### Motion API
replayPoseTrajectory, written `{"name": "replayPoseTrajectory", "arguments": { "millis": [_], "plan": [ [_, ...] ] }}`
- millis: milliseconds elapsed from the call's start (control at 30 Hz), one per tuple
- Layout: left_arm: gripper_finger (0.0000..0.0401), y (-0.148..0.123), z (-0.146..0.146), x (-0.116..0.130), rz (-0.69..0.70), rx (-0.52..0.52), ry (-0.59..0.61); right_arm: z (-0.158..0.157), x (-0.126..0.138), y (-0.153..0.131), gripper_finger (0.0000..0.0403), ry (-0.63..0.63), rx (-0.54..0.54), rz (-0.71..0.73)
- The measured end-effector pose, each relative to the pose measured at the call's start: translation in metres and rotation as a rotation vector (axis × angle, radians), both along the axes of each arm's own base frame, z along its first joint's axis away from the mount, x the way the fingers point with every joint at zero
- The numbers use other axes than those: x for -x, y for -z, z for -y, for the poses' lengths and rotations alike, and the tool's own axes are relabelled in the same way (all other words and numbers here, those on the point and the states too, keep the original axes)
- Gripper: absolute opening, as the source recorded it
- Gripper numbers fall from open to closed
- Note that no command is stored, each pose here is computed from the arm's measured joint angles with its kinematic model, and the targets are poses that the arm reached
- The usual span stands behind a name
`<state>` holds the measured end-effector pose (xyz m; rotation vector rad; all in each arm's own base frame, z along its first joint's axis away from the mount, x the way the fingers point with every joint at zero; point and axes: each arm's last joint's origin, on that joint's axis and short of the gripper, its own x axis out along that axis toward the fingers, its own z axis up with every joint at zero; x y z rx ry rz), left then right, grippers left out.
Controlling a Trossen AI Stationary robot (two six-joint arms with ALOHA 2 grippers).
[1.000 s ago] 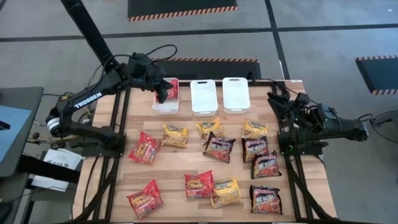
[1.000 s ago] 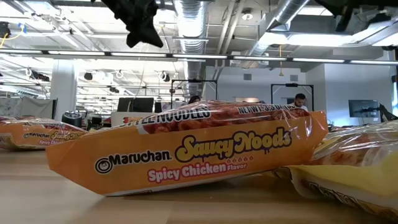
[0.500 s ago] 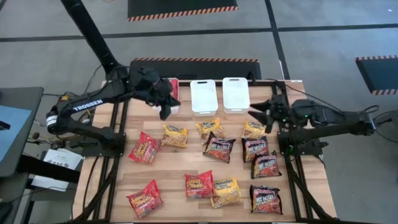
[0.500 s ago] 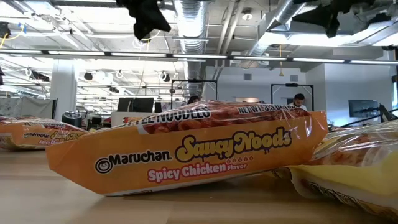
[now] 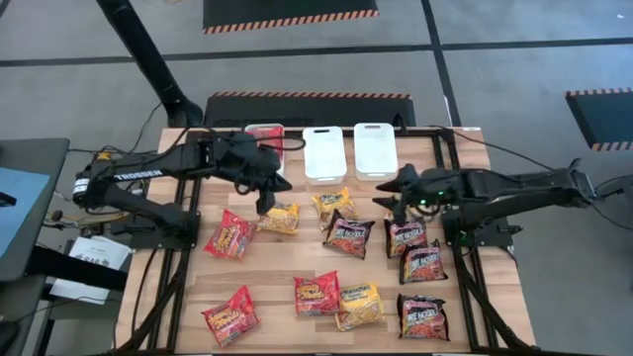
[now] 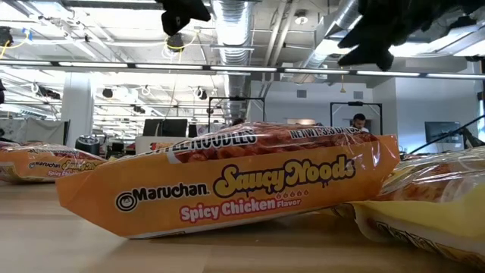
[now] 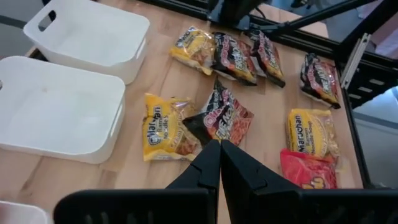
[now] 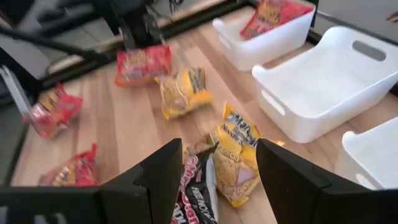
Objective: Sort Maruchan noodles
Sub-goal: Put the black noodle pack into the right white bin
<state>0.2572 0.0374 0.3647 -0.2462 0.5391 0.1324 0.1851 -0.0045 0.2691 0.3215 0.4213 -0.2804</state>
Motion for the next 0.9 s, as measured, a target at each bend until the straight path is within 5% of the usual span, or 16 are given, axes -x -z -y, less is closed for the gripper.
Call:
{"name": "replayPoseTrajectory", "arguments": {
  "millis": [900],
  "plan": [
    [0.0000, 0.048, 0.029, -0.012, 0.034, 0.056, 0.018, -0.022, -0.073, 0.091, 0.0230, -0.143, -0.018, -0.327]
  ]
}}
